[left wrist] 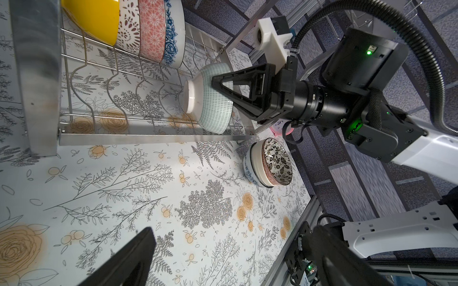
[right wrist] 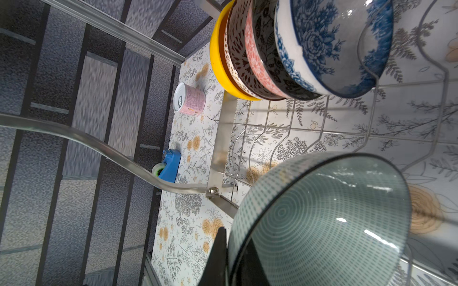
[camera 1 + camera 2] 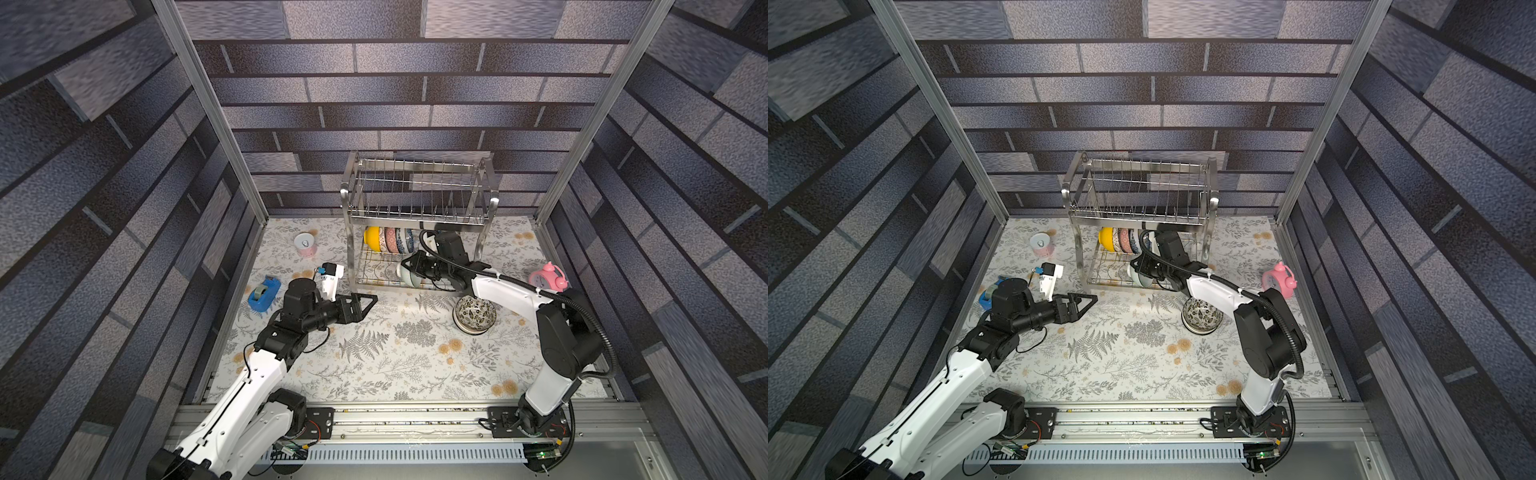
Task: Load bowls into a dish rack
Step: Place the bowl in the dish rack.
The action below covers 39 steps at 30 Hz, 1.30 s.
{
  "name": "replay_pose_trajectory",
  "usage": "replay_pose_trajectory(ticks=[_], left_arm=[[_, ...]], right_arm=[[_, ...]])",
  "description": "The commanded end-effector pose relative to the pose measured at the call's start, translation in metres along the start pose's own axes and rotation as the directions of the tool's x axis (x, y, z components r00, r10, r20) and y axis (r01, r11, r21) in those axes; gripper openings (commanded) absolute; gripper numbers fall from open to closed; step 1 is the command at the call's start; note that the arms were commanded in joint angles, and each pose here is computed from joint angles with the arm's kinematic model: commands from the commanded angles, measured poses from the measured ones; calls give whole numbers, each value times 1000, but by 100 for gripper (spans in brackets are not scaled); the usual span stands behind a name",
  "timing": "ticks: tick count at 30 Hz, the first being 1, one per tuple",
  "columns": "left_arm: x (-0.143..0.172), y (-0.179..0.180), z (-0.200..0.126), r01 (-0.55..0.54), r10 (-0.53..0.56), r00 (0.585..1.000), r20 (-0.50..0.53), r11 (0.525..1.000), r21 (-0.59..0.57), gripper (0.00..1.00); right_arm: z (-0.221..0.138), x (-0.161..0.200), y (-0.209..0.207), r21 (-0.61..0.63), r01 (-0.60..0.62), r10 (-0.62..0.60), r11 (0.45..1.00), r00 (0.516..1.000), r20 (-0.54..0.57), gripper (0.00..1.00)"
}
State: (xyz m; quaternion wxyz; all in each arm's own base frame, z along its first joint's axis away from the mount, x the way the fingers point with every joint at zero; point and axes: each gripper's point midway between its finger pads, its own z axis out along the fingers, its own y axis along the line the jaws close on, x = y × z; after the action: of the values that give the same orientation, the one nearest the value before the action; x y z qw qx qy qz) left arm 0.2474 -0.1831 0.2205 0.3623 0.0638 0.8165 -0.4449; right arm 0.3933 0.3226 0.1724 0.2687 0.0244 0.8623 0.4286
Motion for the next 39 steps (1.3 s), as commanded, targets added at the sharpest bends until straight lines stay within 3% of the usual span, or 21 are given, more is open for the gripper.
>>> replay_pose_trajectory(ticks=[1, 22, 39], left_arm=[[-14, -14, -2, -47, 46, 999, 27, 998, 45, 100], [-9, -10, 1, -42, 42, 999, 6, 999, 32, 100], [-9, -10, 2, -41, 41, 999, -11, 999, 27, 100]], right_arm=[[-2, -36, 15, -45, 7, -2, 999, 993, 121, 0], [0, -91, -15, 89, -71, 37, 994, 943, 330, 0], [12, -120, -36, 125, -108, 40, 986, 891, 452, 0]])
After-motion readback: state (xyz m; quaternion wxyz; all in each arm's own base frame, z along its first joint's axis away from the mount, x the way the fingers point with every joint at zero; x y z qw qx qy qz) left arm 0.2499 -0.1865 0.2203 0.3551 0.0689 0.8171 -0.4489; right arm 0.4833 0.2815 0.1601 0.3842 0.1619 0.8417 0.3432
